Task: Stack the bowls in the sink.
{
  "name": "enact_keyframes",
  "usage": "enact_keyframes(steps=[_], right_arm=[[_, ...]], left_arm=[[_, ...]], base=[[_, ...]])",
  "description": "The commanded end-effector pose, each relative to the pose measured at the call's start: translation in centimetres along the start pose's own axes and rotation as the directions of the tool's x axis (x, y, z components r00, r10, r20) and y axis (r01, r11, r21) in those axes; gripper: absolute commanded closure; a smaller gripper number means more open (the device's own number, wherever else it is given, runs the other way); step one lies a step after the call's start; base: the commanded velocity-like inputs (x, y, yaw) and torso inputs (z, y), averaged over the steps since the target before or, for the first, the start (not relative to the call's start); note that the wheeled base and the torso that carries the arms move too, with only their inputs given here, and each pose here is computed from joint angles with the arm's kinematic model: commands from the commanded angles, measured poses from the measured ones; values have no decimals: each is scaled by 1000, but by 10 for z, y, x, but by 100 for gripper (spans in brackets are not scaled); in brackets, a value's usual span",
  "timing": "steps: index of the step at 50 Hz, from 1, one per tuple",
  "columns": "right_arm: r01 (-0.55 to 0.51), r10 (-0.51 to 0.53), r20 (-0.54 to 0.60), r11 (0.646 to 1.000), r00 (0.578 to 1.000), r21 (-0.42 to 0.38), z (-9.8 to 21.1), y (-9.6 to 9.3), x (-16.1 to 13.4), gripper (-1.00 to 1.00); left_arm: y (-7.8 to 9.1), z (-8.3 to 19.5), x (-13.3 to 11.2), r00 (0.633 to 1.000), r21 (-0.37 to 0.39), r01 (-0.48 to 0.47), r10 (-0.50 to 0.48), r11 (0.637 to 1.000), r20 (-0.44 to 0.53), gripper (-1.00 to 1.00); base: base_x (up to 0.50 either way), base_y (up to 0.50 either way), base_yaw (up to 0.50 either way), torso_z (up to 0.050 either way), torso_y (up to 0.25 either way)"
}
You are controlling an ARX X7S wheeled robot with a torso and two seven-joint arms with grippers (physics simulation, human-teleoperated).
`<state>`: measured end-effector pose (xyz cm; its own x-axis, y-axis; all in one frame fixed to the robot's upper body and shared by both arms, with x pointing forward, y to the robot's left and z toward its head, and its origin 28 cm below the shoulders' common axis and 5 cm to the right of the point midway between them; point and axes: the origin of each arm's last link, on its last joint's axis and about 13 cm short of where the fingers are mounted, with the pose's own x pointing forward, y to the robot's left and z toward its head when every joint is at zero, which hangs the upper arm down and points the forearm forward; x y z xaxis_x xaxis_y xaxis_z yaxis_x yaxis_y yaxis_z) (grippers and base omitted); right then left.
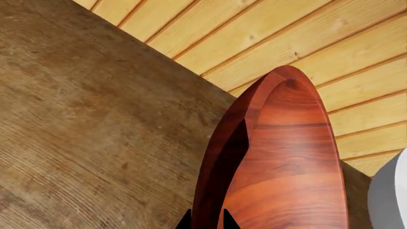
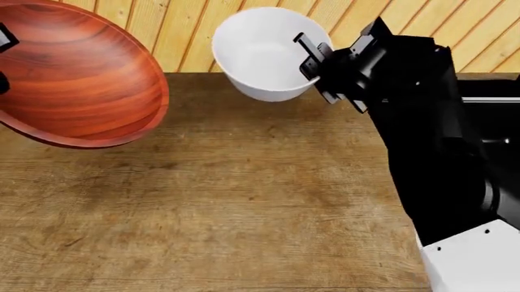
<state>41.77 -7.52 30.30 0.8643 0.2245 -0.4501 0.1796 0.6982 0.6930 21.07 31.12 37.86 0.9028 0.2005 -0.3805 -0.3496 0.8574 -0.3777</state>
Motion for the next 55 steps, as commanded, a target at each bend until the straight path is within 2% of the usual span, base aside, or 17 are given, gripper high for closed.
enact_keyframes(steps=[1, 7, 20, 35, 55], right_arm=[[-87, 87, -1, 995, 996, -52, 16, -4, -13, 100], [-103, 104, 5, 988, 995, -114, 3, -10, -34, 100], [-178, 184, 29, 972, 982, -156, -19, -21, -70, 100], [-208, 217, 33, 964, 976, -167, -23, -23, -81, 100], [-214, 222, 38, 964, 974, -155, -22, -25, -83, 100]], left_arm=[[2, 1, 0, 1000, -20, 18, -18, 1000, 18, 100], [3, -1, 3, 1000, -26, 23, -22, 999, 18, 100], [8, -3, 6, 1000, -38, 23, -22, 999, 18, 100], [5, -1, 6, 999, -34, 29, -28, 999, 28, 100], [5, 1, 4, 999, -26, 27, -26, 999, 31, 100]], base=[[0, 0, 0, 0, 0], [0, 0, 0, 0, 2], [0, 0, 0, 0, 0], [-6, -29, 0, 0, 1], [-80, -240, 0, 0, 1]])
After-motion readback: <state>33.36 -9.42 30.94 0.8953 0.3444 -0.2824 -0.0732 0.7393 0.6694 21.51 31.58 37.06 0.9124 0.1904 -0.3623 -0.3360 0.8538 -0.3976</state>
